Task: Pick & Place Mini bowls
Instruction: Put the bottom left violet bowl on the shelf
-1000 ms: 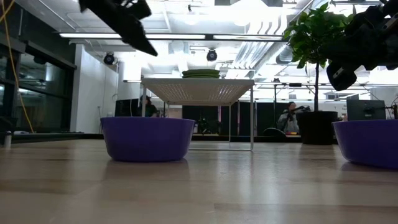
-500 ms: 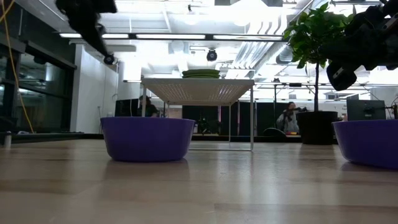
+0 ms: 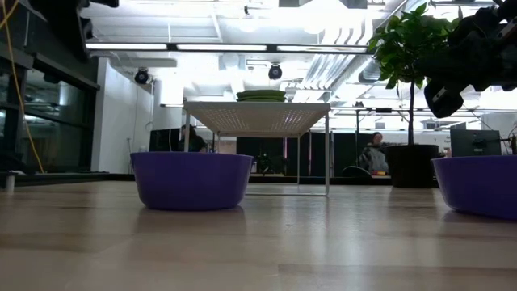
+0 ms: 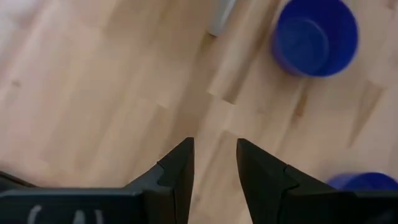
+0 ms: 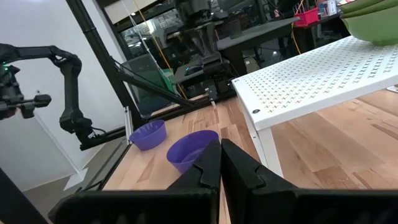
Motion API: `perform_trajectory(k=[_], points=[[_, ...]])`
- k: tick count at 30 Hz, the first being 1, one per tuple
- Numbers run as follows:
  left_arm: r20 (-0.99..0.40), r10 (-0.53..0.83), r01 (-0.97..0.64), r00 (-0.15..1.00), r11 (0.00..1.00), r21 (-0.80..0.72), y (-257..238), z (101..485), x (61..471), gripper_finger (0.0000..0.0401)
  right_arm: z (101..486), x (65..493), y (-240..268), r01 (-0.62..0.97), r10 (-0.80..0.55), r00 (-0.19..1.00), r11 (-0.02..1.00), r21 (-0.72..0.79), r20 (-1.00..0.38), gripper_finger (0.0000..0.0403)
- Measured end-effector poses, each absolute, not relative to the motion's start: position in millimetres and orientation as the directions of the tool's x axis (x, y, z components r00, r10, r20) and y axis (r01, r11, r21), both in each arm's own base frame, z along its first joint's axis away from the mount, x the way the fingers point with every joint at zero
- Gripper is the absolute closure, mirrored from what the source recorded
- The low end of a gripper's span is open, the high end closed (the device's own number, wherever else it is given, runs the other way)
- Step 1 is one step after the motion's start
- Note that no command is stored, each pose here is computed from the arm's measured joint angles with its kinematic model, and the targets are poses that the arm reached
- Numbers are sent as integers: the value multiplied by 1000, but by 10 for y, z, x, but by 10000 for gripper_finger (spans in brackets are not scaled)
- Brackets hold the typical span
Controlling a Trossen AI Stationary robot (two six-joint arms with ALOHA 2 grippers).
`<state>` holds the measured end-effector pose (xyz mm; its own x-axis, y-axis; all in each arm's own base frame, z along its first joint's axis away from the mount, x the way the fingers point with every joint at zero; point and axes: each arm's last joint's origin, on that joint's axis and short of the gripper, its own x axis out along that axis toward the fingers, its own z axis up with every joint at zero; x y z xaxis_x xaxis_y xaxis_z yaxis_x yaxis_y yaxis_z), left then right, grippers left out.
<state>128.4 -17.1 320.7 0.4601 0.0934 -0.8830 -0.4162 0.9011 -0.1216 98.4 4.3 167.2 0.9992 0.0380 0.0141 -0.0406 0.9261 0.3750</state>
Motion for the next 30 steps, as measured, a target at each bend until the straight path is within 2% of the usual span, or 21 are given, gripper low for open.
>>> perform_trajectory(k=[12,22,30], points=[[-923,-44,-512,381,822,-250,-714,3023,1549,284,1672,984,43,-40,37,999,926,375,14,402],[-961,-146,-374,234,899,-228,-1280,2772,1617,284,1673,984,43,-41,38,999,926,375,15,402],[-957,-138,-218,255,956,-196,-1702,2654,1460,284,1668,987,43,-38,37,999,926,375,9,402]])
